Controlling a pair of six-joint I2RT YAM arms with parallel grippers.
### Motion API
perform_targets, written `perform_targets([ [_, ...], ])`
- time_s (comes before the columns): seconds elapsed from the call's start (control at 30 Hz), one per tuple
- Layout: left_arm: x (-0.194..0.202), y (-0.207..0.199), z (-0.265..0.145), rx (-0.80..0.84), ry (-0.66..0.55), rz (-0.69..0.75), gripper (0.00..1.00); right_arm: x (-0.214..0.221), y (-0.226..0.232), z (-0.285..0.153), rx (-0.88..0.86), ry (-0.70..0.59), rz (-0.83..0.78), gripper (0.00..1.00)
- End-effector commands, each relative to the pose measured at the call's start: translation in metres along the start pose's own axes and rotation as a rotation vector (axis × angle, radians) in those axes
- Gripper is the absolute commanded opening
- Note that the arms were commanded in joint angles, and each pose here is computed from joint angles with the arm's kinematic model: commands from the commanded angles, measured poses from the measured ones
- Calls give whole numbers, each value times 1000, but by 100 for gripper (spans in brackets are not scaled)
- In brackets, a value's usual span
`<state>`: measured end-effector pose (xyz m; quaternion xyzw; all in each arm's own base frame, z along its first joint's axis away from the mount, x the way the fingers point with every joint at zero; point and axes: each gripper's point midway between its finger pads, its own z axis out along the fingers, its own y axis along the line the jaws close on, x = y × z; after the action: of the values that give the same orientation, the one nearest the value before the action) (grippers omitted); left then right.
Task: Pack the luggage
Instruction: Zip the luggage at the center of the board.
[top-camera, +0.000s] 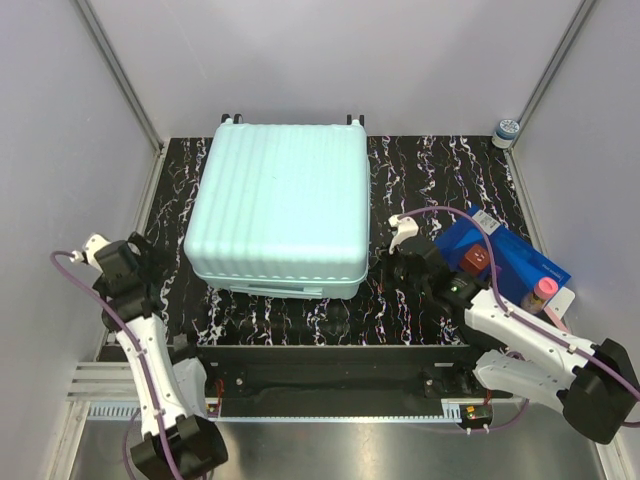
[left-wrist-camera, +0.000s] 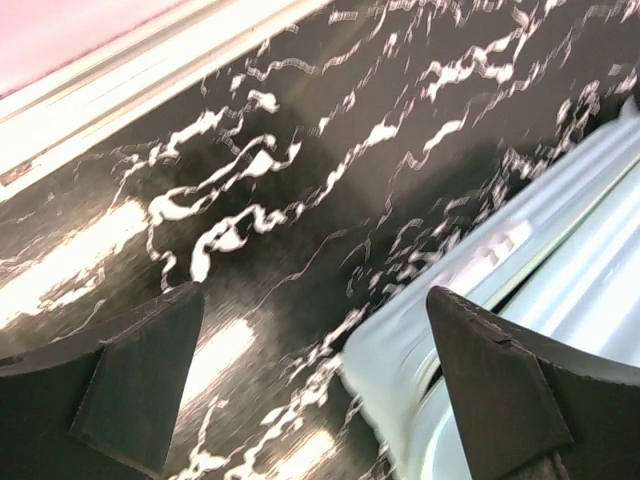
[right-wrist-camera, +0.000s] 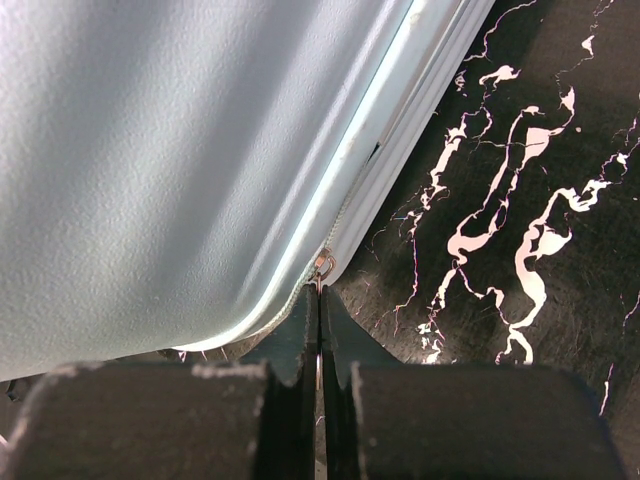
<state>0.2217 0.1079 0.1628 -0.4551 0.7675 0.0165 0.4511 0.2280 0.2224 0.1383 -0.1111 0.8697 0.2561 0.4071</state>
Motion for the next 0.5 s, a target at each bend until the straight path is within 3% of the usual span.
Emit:
perform_targets([
  [0.0,6,-11,-19,111,-7,104,99,-19,27,-5,-94,-25,-1,0],
  [0.1,11,-34,-28,234,22,131,95,-20,31,-3,-116,-30,4,0],
  [0.47,50,-63,-26,398,189,195,91,-25,36,0,-131,-42,12,0],
])
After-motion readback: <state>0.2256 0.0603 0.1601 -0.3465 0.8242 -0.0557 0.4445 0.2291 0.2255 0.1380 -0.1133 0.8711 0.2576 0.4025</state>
